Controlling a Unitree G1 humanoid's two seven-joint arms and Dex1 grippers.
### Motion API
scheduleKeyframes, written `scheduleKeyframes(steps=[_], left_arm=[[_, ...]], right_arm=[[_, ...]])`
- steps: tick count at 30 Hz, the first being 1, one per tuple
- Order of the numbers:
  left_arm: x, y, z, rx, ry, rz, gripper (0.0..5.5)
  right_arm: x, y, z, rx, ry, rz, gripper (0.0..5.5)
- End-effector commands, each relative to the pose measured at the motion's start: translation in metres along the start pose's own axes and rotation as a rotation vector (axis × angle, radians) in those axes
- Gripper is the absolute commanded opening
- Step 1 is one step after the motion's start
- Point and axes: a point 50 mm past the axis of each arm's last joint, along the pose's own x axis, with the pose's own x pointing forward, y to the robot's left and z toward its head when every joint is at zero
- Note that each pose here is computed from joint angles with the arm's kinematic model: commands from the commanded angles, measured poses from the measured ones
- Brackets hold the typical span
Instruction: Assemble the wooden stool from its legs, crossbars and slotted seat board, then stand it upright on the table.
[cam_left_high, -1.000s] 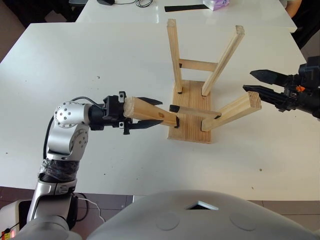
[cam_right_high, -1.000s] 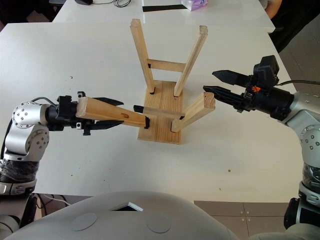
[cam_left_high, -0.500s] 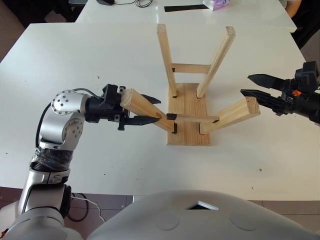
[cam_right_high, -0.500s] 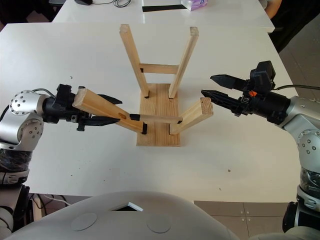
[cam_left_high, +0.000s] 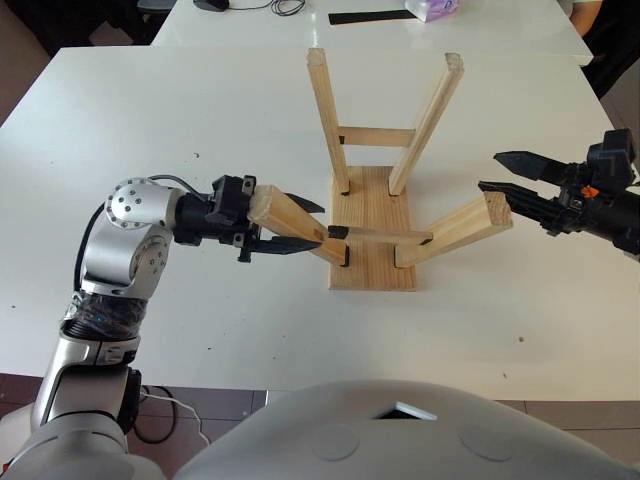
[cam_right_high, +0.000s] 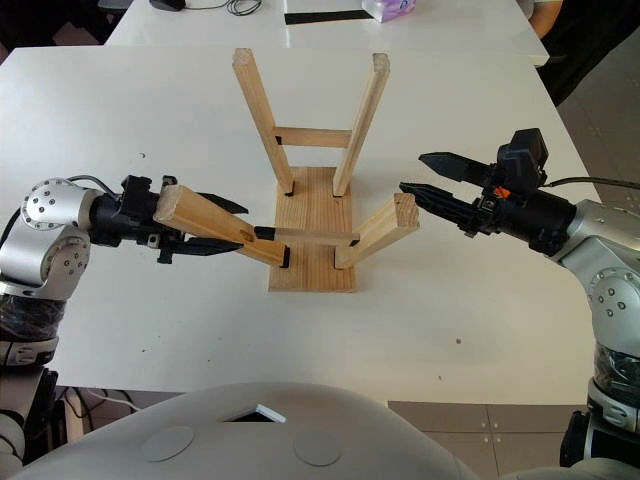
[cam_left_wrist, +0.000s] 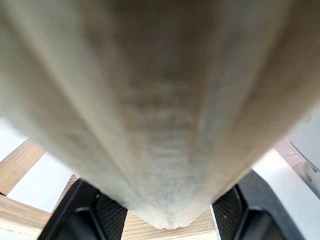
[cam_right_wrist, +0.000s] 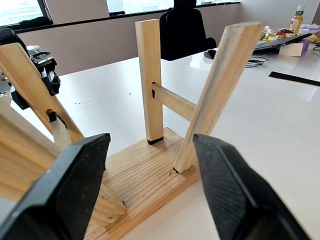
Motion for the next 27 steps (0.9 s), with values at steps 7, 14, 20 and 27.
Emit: scheduleKeyframes(steps=[7, 14, 20, 27], left_arm=[[-0.001, 0.0, -0.019, -0.196, 0.175, 0.017, 2.07], [0.003, -0.003, -0.026, -0.176, 0.262, -0.005, 2.07], [0.012, -0.003, -0.022, -0.173, 0.264, -0.017, 2.07], [0.021, 0.003, -0.017, -0.235, 0.269, -0.012, 2.07]], right_arm=[[0.002, 0.006, 0.007, -0.038, -0.019, 0.011, 3.05], [0.005, 0.009, 0.006, -0.039, -0.032, 0.012, 3.05], [0.006, 0.011, 0.006, -0.04, -0.042, 0.011, 3.05], [0.011, 0.012, 0.008, -0.05, -0.057, 0.017, 3.05]])
